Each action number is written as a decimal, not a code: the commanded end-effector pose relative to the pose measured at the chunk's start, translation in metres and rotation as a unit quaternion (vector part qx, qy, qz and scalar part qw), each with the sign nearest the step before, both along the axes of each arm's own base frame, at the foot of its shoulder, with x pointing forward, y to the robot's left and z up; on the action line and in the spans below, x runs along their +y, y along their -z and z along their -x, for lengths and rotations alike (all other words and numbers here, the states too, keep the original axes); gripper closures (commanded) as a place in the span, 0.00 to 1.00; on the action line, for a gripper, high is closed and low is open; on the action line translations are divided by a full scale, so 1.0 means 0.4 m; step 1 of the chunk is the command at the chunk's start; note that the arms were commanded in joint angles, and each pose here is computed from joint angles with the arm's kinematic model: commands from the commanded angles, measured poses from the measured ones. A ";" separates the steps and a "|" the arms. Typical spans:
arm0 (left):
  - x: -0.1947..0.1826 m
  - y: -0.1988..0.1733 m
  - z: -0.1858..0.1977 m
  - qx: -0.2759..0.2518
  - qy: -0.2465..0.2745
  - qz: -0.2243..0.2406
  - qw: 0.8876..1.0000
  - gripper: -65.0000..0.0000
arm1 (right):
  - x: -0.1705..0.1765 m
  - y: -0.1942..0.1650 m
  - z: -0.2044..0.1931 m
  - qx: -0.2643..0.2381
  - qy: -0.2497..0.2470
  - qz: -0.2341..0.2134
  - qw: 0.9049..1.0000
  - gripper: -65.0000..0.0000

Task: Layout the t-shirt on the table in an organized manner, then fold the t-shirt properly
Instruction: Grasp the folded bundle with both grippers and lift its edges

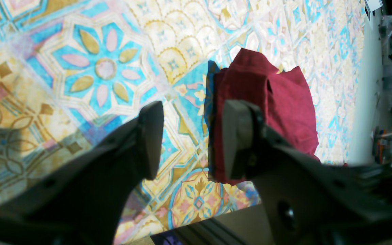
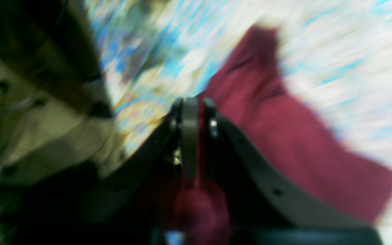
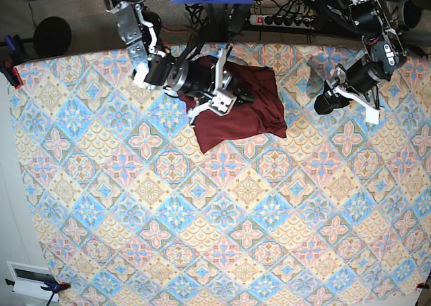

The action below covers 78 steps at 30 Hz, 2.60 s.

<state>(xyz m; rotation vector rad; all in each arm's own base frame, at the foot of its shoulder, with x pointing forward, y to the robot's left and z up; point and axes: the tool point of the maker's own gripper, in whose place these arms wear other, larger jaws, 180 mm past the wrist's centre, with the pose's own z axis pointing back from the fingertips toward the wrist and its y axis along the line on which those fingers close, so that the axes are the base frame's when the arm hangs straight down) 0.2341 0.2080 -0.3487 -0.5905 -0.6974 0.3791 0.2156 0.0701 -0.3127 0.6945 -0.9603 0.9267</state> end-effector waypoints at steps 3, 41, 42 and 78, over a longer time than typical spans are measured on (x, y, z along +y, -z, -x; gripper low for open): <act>0.003 -0.026 -0.014 -0.020 0.003 -0.002 1.000 0.57 | -0.055 -0.001 -0.006 0.001 0.034 0.000 0.999 0.96; -0.173 -0.031 0.049 -0.004 0.155 -0.019 0.988 0.74 | -0.039 0.051 0.023 0.010 0.000 0.037 0.999 0.97; -0.189 -0.026 0.055 -0.001 0.167 -0.016 0.986 0.78 | -0.053 0.049 0.011 0.007 0.011 0.039 0.999 0.97; -0.159 0.122 0.093 0.022 0.159 -0.128 0.979 1.00 | -0.100 0.022 -0.171 -0.041 0.034 0.075 0.996 0.97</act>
